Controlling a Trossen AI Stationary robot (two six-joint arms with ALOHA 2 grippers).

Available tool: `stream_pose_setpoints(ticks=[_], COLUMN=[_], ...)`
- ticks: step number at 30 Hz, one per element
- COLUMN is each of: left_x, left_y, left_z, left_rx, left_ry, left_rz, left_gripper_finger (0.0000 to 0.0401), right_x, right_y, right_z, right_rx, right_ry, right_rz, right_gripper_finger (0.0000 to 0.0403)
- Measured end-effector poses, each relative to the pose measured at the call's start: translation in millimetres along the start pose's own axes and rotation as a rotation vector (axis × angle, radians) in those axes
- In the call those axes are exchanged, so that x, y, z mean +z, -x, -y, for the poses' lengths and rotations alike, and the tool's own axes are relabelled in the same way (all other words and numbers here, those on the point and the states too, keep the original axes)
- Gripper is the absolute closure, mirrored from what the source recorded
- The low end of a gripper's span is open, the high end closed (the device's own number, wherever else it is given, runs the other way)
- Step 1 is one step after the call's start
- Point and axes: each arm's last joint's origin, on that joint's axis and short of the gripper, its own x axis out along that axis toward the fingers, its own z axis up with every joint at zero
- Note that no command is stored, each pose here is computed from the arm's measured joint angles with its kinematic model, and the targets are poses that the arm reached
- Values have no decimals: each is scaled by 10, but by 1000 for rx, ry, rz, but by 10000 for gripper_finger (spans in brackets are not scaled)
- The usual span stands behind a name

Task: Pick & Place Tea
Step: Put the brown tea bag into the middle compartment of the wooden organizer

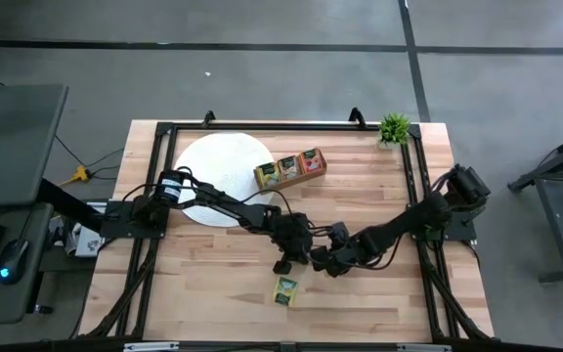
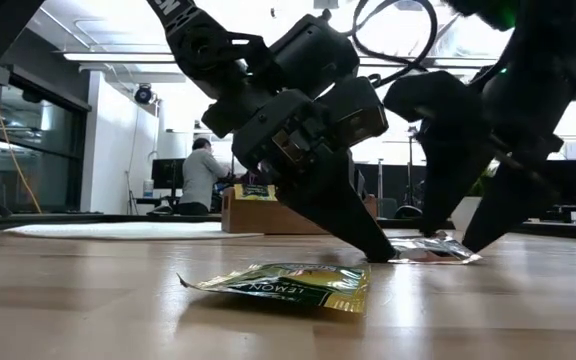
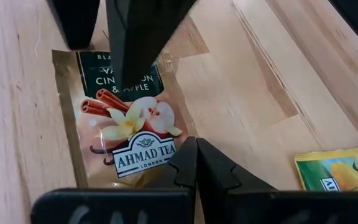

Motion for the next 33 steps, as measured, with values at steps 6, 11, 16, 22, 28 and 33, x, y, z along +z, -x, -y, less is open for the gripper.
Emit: stream_pose_setpoints(ticks=[6, 11, 16, 22, 28, 33], left_x=[-6, -7, -3, 1, 18, 44], left_y=[-1, 0, 1, 1, 137, 219], left_z=[3, 5, 3, 2, -88, -146], left_rx=[-9, -18, -17, -11, -70, -99], left_ry=[-7, -6, -3, -12, 34, 43], left_rz=[-2, -2, -2, 0, -24, -96], left_gripper_finger=[401, 401, 401, 401, 392, 382], right_x=[9, 10, 10, 19, 21, 22], right_y=[-155, -150, -155, -163, -163, -165], right_z=[-36, -40, -22, -12, -10, -7], right_rx=[24, 27, 5, -8, -9, -11], right_ry=[22, 23, 25, 73, 108, 121], right_rz=[-8, -18, -33, -66, -68, -53], right_gripper_finger=[194, 220, 321, 396, 401, 402])
